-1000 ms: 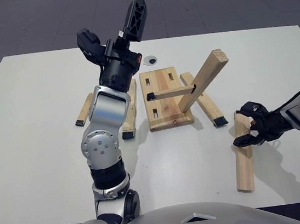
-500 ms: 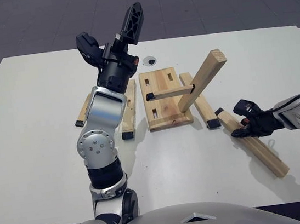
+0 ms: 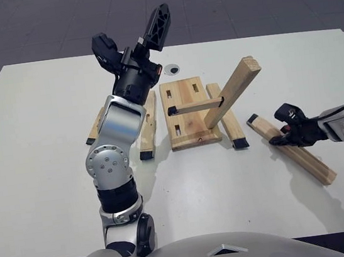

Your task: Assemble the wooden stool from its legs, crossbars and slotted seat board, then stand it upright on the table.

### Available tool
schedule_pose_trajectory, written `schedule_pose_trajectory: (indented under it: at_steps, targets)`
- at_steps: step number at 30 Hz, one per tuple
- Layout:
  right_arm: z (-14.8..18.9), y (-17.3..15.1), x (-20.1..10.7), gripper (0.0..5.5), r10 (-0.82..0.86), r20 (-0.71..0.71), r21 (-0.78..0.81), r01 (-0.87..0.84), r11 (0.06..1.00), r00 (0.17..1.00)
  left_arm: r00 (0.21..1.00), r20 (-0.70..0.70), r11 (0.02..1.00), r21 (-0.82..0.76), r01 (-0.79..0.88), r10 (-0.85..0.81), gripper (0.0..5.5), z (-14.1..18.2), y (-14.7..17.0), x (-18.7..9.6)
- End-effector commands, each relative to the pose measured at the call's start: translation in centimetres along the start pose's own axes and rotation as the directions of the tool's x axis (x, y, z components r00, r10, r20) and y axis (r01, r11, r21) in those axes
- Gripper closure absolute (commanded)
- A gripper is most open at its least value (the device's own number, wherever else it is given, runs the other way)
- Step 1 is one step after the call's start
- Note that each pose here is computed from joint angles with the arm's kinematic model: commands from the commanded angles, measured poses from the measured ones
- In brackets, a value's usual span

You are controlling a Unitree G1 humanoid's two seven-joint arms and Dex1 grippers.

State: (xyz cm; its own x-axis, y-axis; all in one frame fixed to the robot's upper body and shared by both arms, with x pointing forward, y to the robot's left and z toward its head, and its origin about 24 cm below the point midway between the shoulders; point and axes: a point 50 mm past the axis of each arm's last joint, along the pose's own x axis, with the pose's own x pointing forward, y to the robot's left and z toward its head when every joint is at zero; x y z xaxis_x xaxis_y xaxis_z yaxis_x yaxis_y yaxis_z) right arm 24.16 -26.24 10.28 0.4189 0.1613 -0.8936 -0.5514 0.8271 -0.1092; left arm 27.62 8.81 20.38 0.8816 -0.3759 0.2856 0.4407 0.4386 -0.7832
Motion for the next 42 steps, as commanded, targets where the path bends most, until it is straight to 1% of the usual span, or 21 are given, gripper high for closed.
schedule_pose_trajectory:
  at_steps: [1,3,5,8,10,13,16,18,19,21,22,25,28,31,34,38,42]
  targets:
    - [4.5,-1.8,-2.7,3.43,-0.085,0.293,-0.001,0.089,0.996,0.952,1.0,-0.009,1.0,0.018,0.006,-0.006,0.1,0.3,0.1,0.3]
    - [6.0,-2.7,-4.1,3.43,-0.119,0.41,0.018,0.122,0.992,0.905,1.0,-0.018,1.0,0.019,0.01,-0.01,0.1,0.2,0.0,0.3]
    - [7.1,-3.6,-5.4,3.43,-0.161,0.501,0.069,0.146,0.987,0.85,1.0,-0.026,1.0,0.018,0.016,-0.015,0.1,0.2,0.0,0.3]
    - [9.4,-4.9,-8.2,3.43,-0.22,0.685,0.153,0.158,0.976,0.695,0.999,-0.037,1.0,0.014,0.023,-0.023,0.1,0.4,0.0,0.4]
    - [10.9,-5.1,-10.6,3.43,-0.25,0.799,0.179,0.181,0.967,0.547,0.999,-0.042,0.999,-0.031,0.028,-0.029,0.1,0.7,0.0,0.6]
    - [12.6,-5.2,-13.7,3.43,-0.296,0.905,0.237,0.213,0.948,0.307,0.997,-0.029,0.987,-0.146,0.066,-0.071,0.1,1.4,-0.6,1.0]
    - [13.8,-5.2,-16.0,3.43,-0.328,0.94,0.309,0.168,0.936,0.094,0.989,-0.041,0.965,-0.231,0.127,-0.14,0.1,1.8,-2.1,1.9]
    - [14.5,-4.6,-17.1,3.43,-0.321,0.946,0.325,0.115,0.939,-0.051,0.984,-0.036,0.935,-0.32,0.153,-0.173,0.1,2.0,-3.1,3.0]
    - [14.9,-4.1,-17.6,3.43,-0.307,0.945,0.317,0.088,0.944,-0.114,0.985,-0.017,0.914,-0.377,0.153,-0.172,0.1,2.2,-3.4,3.6]
    - [15.7,-3.0,-18.1,3.43,-0.272,0.938,0.288,0.046,0.957,-0.214,0.986,0.018,0.832,-0.535,0.147,-0.163,0.1,2.7,-3.8,4.7]
    - [16.0,-2.5,-18.2,3.43,-0.26,0.933,0.274,0.023,0.961,-0.25,0.985,0.02,0.796,-0.587,0.149,-0.17,0.1,2.7,-4.0,5.1]
    - [17.0,-0.9,-18.0,3.43,-0.214,0.919,0.213,-0.038,0.976,-0.331,0.971,0.02,0.717,-0.67,0.191,-0.24,0.1,2.8,-5.7,6.1]
    - [17.7,0.2,-18.4,3.43,-0.206,0.887,0.205,-0.048,0.978,-0.413,0.961,0.018,0.648,-0.734,0.201,-0.277,0.1,2.9,-6.9,6.9]
    - [18.3,1.2,-18.9,3.43,-0.176,0.859,0.185,-0.029,0.982,-0.482,0.963,-0.01,0.584,-0.797,0.155,-0.27,0.1,2.5,-7.5,7.3]
    - [18.8,2.1,-19.0,3.43,-0.155,0.839,0.176,-0.01,0.984,-0.521,0.955,-0.051,0.558,-0.82,0.128,-0.293,0.1,2.3,-7.9,7.5]
    - [19.9,3.5,-19.5,3.43,-0.118,0.808,0.142,-0.005,0.99,-0.578,0.939,-0.151,0.573,-0.817,0.058,-0.309,0.1,0.8,-7.9,7.4]
    - [21.1,5.1,-19.1,3.43,-0.056,0.8,0.092,0.031,0.995,-0.597,0.905,-0.195,0.559,-0.827,0.055,-0.378,0.1,-0.5,-9.3,7.2]
